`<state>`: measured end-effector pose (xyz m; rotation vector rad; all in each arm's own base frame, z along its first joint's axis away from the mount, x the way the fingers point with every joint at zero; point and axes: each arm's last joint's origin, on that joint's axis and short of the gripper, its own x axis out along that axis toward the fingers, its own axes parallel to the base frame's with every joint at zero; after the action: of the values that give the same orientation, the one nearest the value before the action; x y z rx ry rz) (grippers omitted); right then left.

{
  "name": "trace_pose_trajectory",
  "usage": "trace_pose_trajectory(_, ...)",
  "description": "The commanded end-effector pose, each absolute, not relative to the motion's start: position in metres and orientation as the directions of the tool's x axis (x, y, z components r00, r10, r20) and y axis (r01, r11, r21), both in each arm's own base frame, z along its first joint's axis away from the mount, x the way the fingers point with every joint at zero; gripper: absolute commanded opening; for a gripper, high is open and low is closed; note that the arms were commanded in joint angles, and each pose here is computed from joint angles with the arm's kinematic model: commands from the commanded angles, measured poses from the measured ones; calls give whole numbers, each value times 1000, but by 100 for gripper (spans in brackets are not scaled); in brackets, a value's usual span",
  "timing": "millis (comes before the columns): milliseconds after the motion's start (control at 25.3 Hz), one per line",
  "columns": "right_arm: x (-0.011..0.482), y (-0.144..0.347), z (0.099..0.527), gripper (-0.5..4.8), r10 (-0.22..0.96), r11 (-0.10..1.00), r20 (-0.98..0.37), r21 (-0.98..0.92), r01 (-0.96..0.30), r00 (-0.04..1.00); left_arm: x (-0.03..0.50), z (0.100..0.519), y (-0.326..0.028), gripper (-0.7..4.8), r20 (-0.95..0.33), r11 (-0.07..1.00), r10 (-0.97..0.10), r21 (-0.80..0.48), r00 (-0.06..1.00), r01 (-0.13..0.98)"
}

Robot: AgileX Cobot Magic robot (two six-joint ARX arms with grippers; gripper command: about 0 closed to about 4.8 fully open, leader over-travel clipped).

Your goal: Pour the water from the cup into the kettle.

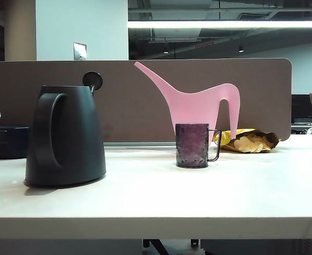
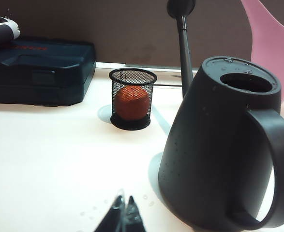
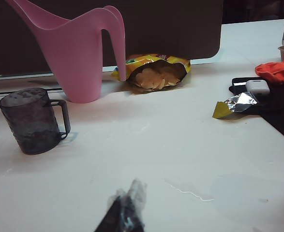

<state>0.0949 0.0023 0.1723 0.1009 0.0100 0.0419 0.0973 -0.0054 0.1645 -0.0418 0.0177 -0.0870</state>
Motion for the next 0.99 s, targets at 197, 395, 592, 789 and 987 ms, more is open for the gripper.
trace_pose_trajectory(197,95,2,175,-5,37,994,13,104,-39,999,97,166,-6,-5,-8,995,-91,-42,996,91)
trace_pose_trajectory(395,95,2,175,-5,38,994,14,104,-39,999,97,166,-6,-5,-8,995,-91,-41,996,91)
trace_pose_trajectory(592,94,3,177,-5,50,993,20,104,-52,999,97,166,-6,-5,-8,995,-91,-41,996,91)
trace_pose_trajectory(789,92,4,187,-5,102,989,37,101,-105,994,97,166,-6,-5,-8,995,-92,-42,996,91)
trace_pose_trajectory(987,79,3,221,-5,82,991,10,103,-83,997,97,166,-6,-5,-7,993,-111,-41,994,111)
